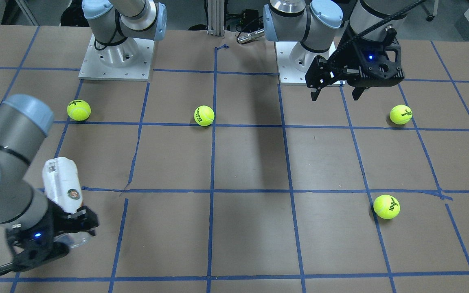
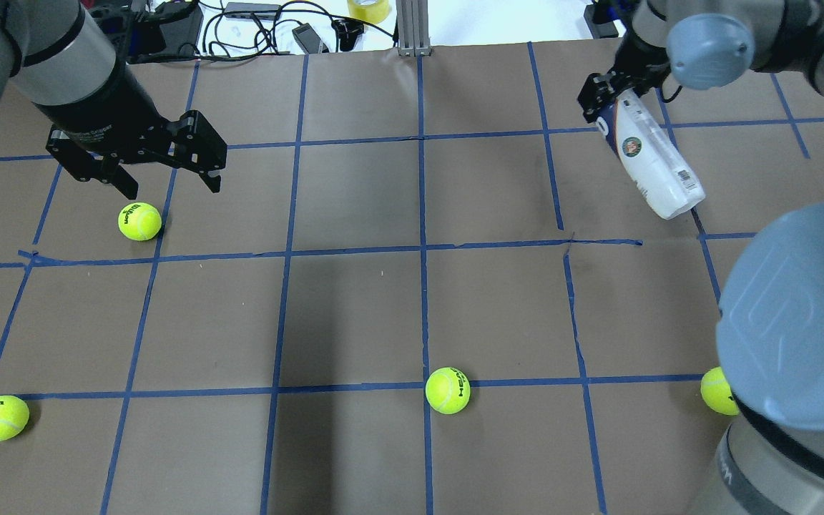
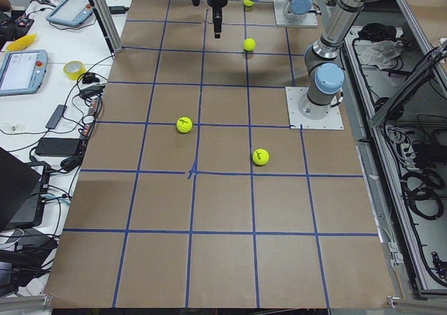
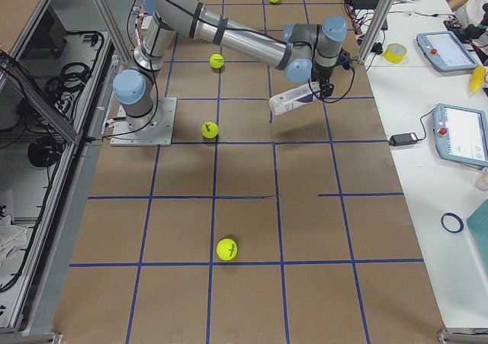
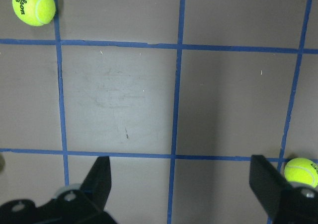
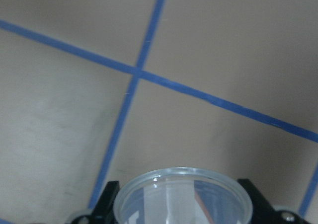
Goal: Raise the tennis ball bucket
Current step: 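Carry the can toward the table center with the right gripper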
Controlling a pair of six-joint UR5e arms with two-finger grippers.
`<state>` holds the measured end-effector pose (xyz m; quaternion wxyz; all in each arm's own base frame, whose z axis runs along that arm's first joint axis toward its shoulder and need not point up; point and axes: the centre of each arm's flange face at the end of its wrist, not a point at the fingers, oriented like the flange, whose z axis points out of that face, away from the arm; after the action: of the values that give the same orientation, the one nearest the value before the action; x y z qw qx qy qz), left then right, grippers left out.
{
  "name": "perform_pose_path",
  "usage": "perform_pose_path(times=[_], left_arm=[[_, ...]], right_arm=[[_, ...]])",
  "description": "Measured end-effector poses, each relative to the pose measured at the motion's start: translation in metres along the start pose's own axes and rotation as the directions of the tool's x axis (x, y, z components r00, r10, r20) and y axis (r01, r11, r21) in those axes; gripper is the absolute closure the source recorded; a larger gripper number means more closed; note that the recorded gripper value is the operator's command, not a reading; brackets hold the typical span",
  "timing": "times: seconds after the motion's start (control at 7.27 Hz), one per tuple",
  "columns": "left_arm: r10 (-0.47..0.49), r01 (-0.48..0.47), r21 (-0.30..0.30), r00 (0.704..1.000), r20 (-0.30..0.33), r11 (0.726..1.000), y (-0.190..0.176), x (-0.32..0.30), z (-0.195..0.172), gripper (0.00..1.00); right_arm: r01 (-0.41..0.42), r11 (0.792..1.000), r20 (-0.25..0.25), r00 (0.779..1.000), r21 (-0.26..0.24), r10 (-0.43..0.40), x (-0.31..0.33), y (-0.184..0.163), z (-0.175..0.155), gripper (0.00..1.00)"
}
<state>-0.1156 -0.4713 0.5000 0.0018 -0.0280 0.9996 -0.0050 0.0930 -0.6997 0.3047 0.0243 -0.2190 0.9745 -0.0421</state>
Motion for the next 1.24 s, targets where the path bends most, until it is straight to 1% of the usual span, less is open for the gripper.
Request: perform_pose_path(times=[0.14, 0.28, 0.41, 0.55, 0.69, 0.83, 0.96, 1.1, 1.24], left_arm=[[0.0, 0.0, 0.0, 1.0, 0.001, 1.0, 0.0, 0.0, 0.0, 0.0], [0.0, 0.0, 0.0, 1.0, 0.002, 1.0, 0.0, 0.0, 0.0, 0.0], [0.0, 0.0, -0.001, 1.0, 0.003, 1.0, 0.0, 0.0, 0.0, 0.0], [0.001, -0.001, -0.002, 1.0, 0.005, 1.0, 0.0, 0.0, 0.0, 0.0], [0.001, -0.001, -0.002, 1.0, 0.005, 1.0, 0.001, -0.001, 0.0, 0.0], [0.001, -0.001, -0.002, 1.0, 0.005, 1.0, 0.001, 0.0, 0.0, 0.0], [0.001, -0.001, -0.001, 1.0, 0.006, 1.0, 0.001, -0.001, 0.0, 0.0], [0.001, -0.001, -0.001, 1.0, 0.01, 1.0, 0.001, -0.001, 0.0, 0.0], [0.002, -0.002, 0.0, 1.0, 0.013, 1.0, 0.001, -0.001, 0.0, 0.0]], right_arm=[[0.129, 0.992, -0.001, 0.992, 0.009, -0.129, -0.071, -0.009, 0.003, 0.67], [0.282, 0.958, -0.023, 0.959, 0.042, -0.281, -0.142, -0.018, 0.01, 0.7], [0.43, 0.9, -0.056, 0.902, 0.073, -0.427, -0.201, -0.024, 0.029, 0.69], [0.571, 0.815, -0.091, 0.821, 0.099, -0.564, -0.243, -0.029, 0.051, 0.69], [0.695, 0.708, -0.132, 0.719, 0.126, -0.682, -0.272, -0.034, 0.062, 0.69], [0.776, 0.615, -0.15, 0.63, 0.14, -0.762, -0.293, -0.036, 0.068, 0.69], [0.834, 0.531, -0.153, 0.55, 0.15, -0.821, -0.317, -0.035, 0.073, 0.69], [0.866, 0.471, -0.147, 0.494, 0.166, -0.857, -0.342, -0.032, 0.075, 0.68], [0.884, 0.425, -0.135, 0.453, 0.193, -0.881, -0.367, -0.028, 0.076, 0.67]])
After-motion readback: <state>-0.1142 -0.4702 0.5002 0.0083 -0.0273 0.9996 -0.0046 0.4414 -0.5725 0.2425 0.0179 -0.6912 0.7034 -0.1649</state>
